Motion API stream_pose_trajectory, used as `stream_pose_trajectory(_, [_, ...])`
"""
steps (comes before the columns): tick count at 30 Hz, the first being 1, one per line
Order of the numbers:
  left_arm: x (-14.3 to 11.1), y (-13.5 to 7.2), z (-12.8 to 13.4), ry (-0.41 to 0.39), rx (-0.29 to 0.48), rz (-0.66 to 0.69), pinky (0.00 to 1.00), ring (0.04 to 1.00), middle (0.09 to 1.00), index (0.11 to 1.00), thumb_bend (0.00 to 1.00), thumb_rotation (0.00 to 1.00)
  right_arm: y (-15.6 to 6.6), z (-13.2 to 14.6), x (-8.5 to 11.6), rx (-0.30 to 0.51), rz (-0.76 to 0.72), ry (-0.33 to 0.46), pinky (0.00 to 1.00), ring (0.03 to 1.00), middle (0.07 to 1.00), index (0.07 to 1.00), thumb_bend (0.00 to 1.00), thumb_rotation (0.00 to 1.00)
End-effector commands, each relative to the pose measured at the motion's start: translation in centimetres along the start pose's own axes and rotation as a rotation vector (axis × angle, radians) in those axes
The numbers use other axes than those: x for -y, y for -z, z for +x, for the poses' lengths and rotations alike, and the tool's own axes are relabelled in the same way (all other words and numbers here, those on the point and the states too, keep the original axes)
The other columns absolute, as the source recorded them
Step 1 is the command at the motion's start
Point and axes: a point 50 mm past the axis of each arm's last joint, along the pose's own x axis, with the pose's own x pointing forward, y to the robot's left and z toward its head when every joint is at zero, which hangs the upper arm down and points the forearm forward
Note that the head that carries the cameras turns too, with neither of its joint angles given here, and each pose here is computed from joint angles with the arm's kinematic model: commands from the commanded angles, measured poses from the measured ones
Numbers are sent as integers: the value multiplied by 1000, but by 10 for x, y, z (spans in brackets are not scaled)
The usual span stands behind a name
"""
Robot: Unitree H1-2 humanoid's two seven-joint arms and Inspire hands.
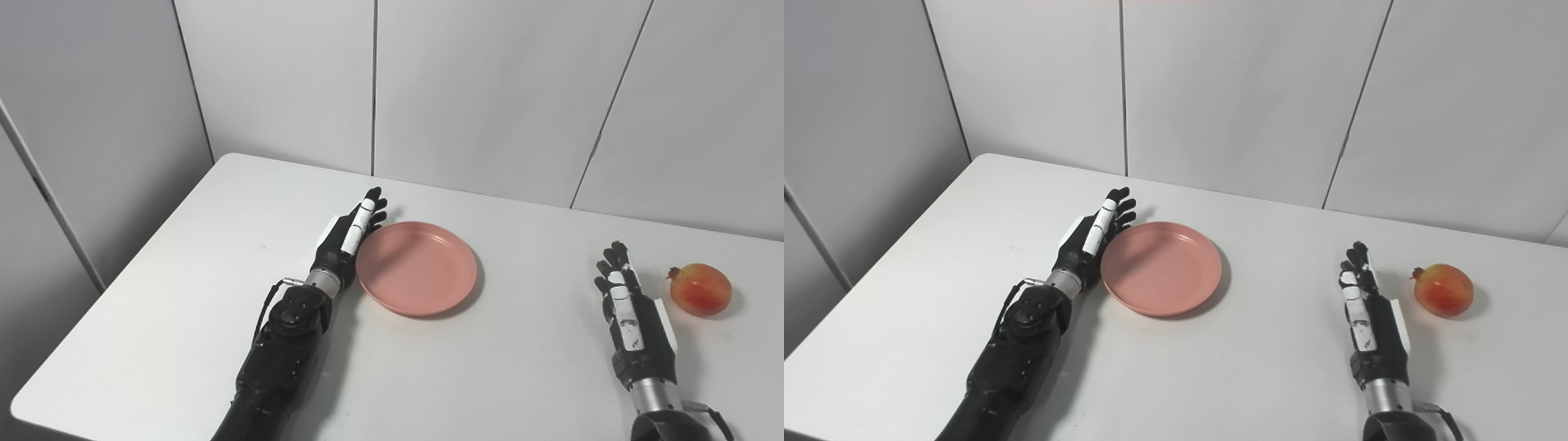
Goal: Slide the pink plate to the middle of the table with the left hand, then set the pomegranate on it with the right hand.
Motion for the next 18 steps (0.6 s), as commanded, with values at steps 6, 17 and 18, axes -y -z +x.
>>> stream_pose_trajectory(6, [7,-20,4,13,51,-8,957,952,952,952,646,1000,-24,16,-11,87,5,-6,1000,1000,1000,1000,666,852])
stream_pose_trajectory(17, [22,-17,-3,24,75,19,943,960,969,965,631,1000,-24,19,-20,91,-6,-7,1000,1000,1000,1000,689,858])
stream_pose_trajectory(18, [24,-17,-4,25,79,12,944,965,973,967,624,1000,-24,19,-20,92,-4,-8,1000,1000,1000,1000,691,855])
